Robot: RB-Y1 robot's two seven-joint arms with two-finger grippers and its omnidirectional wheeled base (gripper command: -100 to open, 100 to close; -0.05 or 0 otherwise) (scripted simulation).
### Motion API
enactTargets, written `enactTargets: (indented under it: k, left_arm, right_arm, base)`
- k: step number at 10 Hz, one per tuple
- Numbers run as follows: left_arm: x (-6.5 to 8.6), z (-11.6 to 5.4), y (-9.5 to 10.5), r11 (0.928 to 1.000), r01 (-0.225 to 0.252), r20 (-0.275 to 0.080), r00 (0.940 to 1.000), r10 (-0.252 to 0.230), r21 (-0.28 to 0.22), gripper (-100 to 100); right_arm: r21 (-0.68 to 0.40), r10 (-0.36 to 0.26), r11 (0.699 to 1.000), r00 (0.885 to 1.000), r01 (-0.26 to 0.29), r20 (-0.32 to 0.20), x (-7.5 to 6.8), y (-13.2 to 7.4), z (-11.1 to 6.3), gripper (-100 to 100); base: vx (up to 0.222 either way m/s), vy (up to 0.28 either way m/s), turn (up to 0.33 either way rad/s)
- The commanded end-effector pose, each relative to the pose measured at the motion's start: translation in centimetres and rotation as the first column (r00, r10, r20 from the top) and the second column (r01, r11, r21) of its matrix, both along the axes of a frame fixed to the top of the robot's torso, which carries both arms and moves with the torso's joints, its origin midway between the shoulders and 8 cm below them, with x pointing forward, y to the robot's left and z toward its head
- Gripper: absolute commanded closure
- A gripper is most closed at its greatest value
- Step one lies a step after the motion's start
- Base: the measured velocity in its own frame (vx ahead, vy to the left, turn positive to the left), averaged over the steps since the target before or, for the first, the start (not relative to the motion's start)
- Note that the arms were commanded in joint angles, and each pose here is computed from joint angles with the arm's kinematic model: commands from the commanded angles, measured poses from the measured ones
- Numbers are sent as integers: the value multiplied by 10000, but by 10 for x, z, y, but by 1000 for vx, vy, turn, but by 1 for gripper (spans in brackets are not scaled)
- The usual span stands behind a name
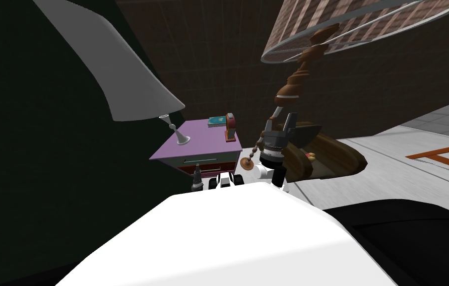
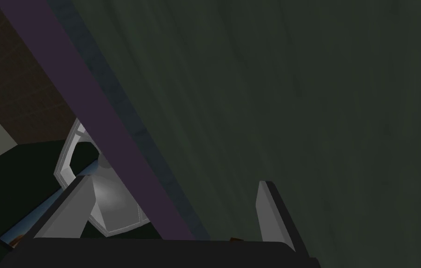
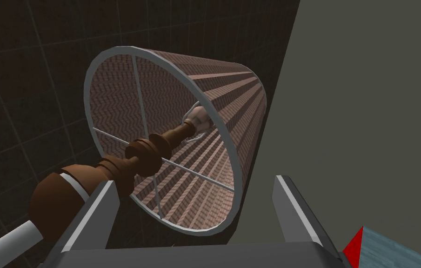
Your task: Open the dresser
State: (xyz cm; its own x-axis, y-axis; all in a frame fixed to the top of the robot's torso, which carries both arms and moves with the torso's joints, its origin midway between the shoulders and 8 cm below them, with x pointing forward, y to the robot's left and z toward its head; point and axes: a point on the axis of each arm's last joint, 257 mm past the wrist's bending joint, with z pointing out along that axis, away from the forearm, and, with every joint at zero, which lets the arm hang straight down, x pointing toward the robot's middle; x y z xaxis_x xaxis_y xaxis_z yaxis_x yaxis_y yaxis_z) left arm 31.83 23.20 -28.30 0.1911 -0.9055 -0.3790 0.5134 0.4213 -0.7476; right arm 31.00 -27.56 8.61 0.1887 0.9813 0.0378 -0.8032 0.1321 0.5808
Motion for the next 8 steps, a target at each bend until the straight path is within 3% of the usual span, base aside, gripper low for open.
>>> enactTargets:
  k: [1,2,6,7,8]
  left_arm:
    - [18,2,11,9992,-389,-12,9992,389,46,-100]
    - [19,3,11,9993,-379,16,9993,379,45,-100]
    - [57,11,35,9936,-1123,23,9937,1123,69,-100]
    - [57,11,35,9936,-1123,23,9937,1123,69,-100]
    - [67,13,40,9914,-1306,23,9914,1306,57,-100]
  right_arm:
    - [0,0,10000,10000,0,0,0,0,0,0]
    - [0,2,10000,10000,-2,2,0,0,0,0]
    - [0,2,10000,10000,-2,1,0,0,0,0]
    - [0,2,10000,10000,-2,1,0,0,0,0]
    - [0,0,10000,10000,0,0,0,0,0,0]
  base:
    - [-76,21,-233]
    - [-103,31,-163]
    - [-110,8,-170]
    - [-87,12,-57]
    - [-62,0,-88]
